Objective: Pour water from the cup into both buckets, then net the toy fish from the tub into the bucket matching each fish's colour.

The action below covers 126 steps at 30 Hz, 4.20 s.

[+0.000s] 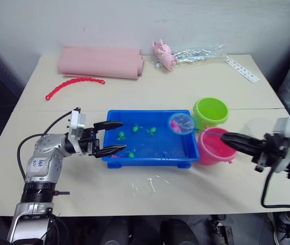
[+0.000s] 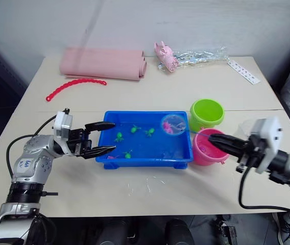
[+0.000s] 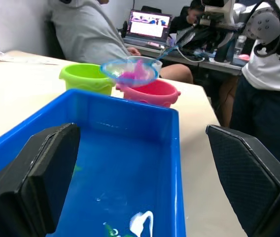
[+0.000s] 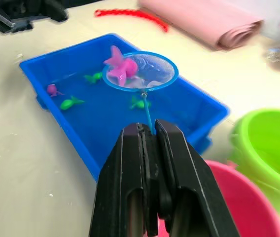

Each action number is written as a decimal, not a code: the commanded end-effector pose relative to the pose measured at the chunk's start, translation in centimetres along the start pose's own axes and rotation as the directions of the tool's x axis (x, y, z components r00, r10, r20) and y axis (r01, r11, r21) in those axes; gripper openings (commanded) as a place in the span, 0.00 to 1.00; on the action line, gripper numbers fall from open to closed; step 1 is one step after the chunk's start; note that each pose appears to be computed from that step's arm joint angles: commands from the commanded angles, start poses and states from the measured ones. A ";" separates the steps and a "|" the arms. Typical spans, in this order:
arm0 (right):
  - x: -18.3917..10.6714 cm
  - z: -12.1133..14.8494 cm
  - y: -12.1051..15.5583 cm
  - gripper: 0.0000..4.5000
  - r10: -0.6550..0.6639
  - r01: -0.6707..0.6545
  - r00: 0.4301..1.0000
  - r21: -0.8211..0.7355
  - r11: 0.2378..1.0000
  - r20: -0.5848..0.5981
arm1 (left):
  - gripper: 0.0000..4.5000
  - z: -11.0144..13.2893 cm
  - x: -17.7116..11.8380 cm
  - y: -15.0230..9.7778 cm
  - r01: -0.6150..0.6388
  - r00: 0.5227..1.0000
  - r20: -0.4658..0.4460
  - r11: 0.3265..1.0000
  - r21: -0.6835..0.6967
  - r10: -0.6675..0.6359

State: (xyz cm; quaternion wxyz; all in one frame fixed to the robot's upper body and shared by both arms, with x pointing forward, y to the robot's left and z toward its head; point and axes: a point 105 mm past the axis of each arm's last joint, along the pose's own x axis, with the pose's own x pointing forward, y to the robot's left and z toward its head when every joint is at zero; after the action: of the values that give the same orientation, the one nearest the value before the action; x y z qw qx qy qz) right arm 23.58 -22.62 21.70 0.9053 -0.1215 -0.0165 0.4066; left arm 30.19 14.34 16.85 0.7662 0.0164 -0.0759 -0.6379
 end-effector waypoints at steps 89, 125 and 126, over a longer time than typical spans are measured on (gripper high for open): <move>17.7 -3.8 6.5 0.00 0.422 -0.544 0.835 -0.411 0.732 -0.354 | 0.99 2.0 -11.4 -3.2 -0.295 0.892 -0.312 0.945 0.140 0.325; 20.7 -0.4 7.0 0.00 0.633 -0.666 0.745 -0.184 0.723 -0.210 | 0.99 0.8 -12.0 -2.8 -0.263 0.881 -0.360 0.951 0.163 0.305; 20.4 -0.4 6.7 0.00 0.627 -0.659 0.751 -0.177 0.731 -0.204 | 0.99 0.8 -12.0 -2.7 -0.263 0.881 -0.360 0.951 0.163 0.305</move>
State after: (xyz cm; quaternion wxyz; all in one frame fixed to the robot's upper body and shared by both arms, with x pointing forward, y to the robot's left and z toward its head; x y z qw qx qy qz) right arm 32.73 -2.79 16.86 0.6814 -0.2621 0.0653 0.6802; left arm 25.32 25.59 15.78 0.8488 0.1610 0.0485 -0.5013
